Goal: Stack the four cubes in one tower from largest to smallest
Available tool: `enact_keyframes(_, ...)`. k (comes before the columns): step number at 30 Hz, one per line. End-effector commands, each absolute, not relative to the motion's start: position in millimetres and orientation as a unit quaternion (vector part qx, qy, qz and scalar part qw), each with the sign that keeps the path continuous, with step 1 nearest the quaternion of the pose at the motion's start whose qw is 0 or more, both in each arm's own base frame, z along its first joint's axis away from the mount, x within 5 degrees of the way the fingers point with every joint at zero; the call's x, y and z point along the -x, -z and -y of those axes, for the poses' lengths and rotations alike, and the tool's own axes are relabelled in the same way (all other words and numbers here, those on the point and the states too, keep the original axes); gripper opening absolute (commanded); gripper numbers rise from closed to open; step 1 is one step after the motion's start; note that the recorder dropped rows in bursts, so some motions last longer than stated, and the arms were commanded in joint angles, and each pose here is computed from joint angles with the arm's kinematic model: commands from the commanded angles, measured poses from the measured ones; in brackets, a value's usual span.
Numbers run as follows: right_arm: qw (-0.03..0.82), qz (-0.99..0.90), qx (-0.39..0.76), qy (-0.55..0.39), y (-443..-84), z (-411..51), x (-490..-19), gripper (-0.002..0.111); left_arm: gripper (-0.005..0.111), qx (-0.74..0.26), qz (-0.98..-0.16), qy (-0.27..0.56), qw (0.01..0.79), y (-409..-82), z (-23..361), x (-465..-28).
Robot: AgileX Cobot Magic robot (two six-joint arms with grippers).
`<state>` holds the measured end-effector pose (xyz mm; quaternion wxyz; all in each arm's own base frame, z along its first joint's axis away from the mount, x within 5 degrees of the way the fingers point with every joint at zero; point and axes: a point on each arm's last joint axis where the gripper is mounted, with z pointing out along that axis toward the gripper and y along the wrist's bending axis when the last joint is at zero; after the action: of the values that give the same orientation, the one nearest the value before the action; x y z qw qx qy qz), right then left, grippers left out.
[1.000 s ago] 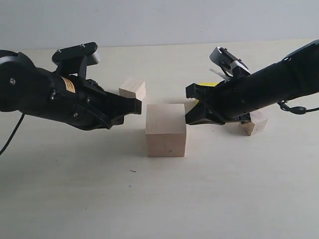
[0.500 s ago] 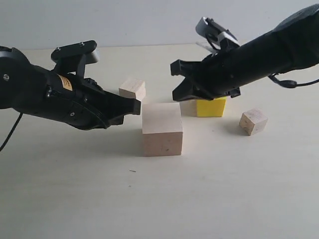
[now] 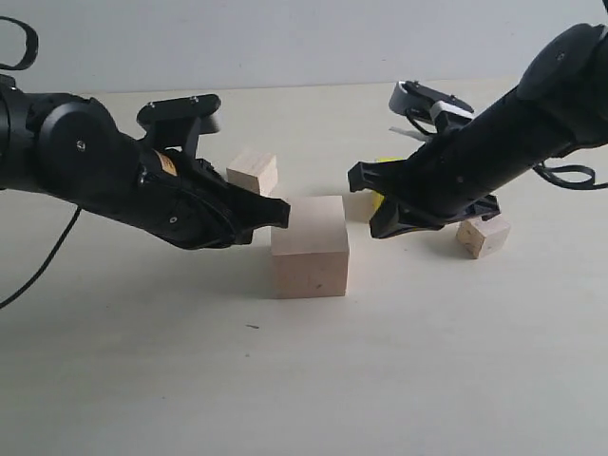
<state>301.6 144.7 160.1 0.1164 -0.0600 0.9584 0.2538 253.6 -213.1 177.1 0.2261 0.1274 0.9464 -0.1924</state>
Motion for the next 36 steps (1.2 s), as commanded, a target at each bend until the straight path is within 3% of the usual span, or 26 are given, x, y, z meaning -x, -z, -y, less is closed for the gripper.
enact_keyframes(1,0.101,-0.951,0.067,-0.283,-147.6,-150.8,-301.6,0.0,0.0,-0.13,-0.948,0.186,0.223,-170.7,214.1,-257.8)
enact_keyframes(13,0.084,-0.945,0.07,-0.308,-127.2,-156.9,-304.6,0.0,0.0,-0.14,-0.944,0.186,0.233,-160.5,227.8,-275.7)
enact_keyframes(20,0.11,-0.935,0.084,-0.325,-139.0,-163.5,-318.2,0.0,0.0,-0.159,-0.944,0.181,0.224,-156.6,236.1,-284.5)
enact_keyframes(36,0.081,-0.93,0.08,-0.349,-126.7,-172.8,-330.4,0.0,0.0,-0.149,-0.948,0.167,0.227,-151.6,220.3,-297.4)
